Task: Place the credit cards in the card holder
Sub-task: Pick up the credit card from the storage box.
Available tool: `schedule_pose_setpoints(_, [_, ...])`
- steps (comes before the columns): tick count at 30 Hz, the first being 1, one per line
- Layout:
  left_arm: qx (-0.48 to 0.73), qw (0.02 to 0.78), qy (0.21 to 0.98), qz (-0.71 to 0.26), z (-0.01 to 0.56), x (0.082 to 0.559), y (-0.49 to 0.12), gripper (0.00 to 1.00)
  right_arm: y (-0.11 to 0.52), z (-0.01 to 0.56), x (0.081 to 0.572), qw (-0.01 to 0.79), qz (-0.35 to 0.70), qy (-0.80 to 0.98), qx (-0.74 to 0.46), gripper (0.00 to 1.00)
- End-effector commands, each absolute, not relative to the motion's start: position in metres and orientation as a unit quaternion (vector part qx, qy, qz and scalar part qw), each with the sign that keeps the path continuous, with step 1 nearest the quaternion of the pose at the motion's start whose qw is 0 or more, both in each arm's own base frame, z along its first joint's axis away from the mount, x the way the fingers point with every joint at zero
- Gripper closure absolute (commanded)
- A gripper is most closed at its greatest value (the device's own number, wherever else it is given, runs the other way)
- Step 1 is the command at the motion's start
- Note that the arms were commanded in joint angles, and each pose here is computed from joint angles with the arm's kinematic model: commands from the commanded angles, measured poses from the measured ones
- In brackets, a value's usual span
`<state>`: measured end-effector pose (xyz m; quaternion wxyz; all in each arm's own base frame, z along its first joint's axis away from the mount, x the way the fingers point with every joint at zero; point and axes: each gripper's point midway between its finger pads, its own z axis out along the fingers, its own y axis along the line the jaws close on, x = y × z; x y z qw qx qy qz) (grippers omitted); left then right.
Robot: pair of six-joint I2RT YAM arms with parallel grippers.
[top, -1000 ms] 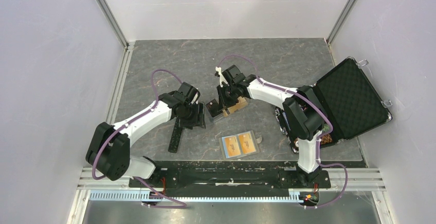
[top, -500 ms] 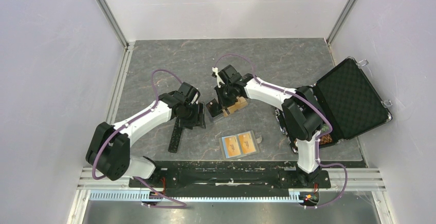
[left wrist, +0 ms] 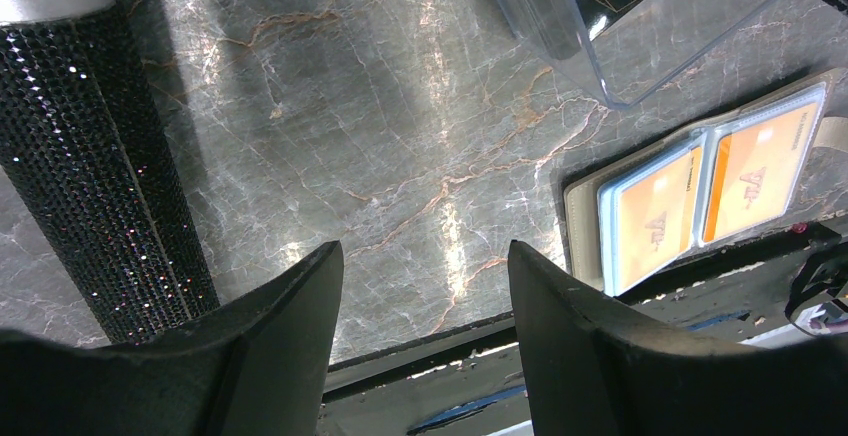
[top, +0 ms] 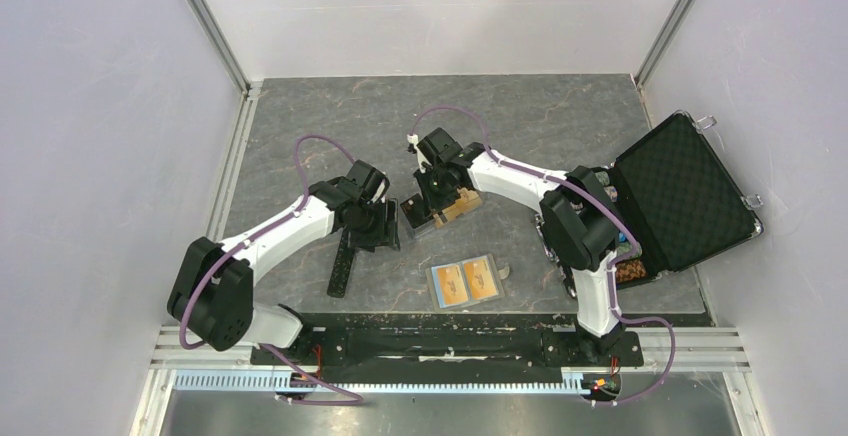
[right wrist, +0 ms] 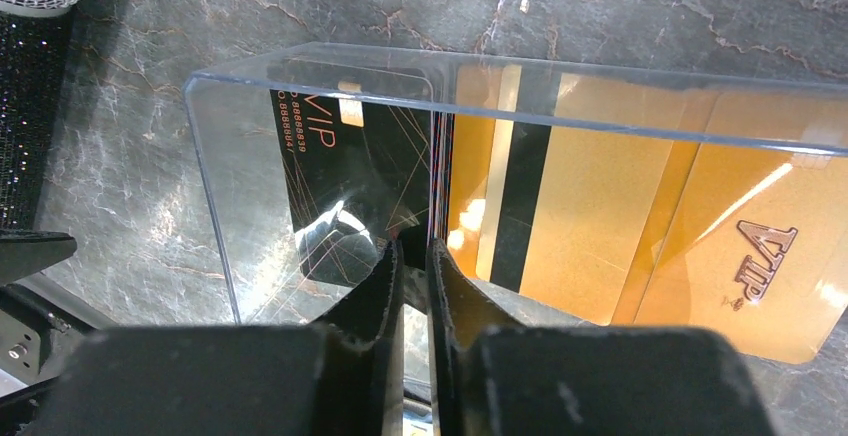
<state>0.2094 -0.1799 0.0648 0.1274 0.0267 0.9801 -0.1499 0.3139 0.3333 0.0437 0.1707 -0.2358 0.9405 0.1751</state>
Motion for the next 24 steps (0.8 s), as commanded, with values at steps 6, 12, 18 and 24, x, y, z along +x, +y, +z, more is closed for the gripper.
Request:
schedule_pose_setpoints(6, [0.048,0.135,0.978,-0.149,0.064,0.210,-0.179,0.32,0.321,0.035,0.317,0.174,0.126,0.944,-0.250,1.00])
schedule_pose_setpoints(12, [0.048,0.135,0.978,-0.149,0.064,0.210,-0.179,0.32,0.335,0.056,0.312,0.182,0.173,0.935,-0.249,1.00])
schedule_pose_setpoints(18, [0.047,0.134,0.979,-0.148,0.063,0.209,-0.179,0.32,0.358,0.075,0.303,0.177,0.244,0.922,-0.242,1.00])
schedule_pose_setpoints(24, [0.047,0.136,0.978,-0.149,0.064,0.210,-0.179,0.32,0.365,0.067,0.299,0.160,0.258,0.922,-0.241,0.99])
